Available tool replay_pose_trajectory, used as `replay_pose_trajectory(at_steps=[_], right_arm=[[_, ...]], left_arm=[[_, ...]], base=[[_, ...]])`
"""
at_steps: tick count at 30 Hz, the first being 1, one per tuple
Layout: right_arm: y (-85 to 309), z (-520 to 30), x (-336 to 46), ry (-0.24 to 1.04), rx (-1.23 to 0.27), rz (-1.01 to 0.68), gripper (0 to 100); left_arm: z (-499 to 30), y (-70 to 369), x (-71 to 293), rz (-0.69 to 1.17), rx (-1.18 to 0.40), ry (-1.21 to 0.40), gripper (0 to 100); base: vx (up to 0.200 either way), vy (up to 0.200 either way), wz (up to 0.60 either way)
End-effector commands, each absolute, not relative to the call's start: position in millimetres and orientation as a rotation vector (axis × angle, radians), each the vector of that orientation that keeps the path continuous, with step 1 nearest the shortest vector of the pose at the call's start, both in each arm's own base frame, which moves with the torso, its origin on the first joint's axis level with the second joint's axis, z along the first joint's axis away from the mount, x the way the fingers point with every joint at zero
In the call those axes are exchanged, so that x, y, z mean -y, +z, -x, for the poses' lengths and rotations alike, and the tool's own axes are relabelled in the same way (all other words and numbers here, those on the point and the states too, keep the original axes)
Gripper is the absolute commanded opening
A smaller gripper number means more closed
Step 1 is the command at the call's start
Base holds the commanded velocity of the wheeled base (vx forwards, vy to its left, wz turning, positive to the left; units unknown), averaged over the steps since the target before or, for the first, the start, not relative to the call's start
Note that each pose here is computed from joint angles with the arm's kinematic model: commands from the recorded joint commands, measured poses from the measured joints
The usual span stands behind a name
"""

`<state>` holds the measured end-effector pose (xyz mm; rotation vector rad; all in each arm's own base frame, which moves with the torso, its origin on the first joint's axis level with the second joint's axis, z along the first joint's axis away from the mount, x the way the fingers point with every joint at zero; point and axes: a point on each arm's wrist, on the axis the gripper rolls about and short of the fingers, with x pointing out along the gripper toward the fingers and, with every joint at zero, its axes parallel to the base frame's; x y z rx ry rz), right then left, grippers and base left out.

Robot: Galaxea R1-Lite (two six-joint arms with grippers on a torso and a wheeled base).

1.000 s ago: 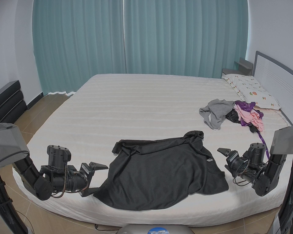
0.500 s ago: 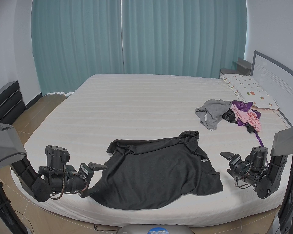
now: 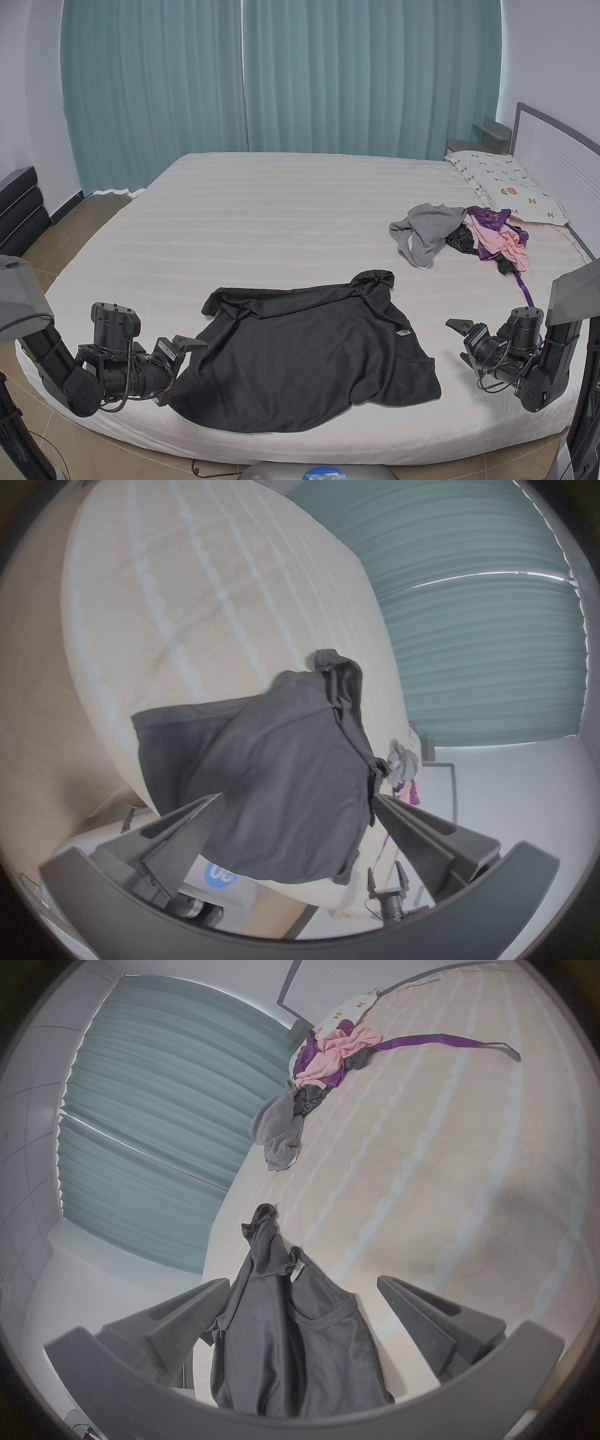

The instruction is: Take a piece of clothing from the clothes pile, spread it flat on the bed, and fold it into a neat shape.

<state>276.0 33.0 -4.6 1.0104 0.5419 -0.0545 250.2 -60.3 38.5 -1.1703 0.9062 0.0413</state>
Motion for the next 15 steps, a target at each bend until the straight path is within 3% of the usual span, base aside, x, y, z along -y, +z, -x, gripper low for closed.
replay_pose_trajectory(at_steps=[1,5,15], right_arm=[[-13,-274,-35,-0.06,-0.572,-1.006,100],[-16,-271,-41,-0.05,-0.601,-0.995,100],[-27,-268,-47,-0.044,-0.646,-0.965,100]], left_arm=[[-244,27,59,1.14,-0.924,0.111,100],[-237,24,57,1.132,-0.928,0.143,100],[-246,8,56,1.074,-0.883,0.251,100]], base=[[0.0,0.0,0.0],[0.0,0.0,0.0],[-0.18,0.0,0.0]])
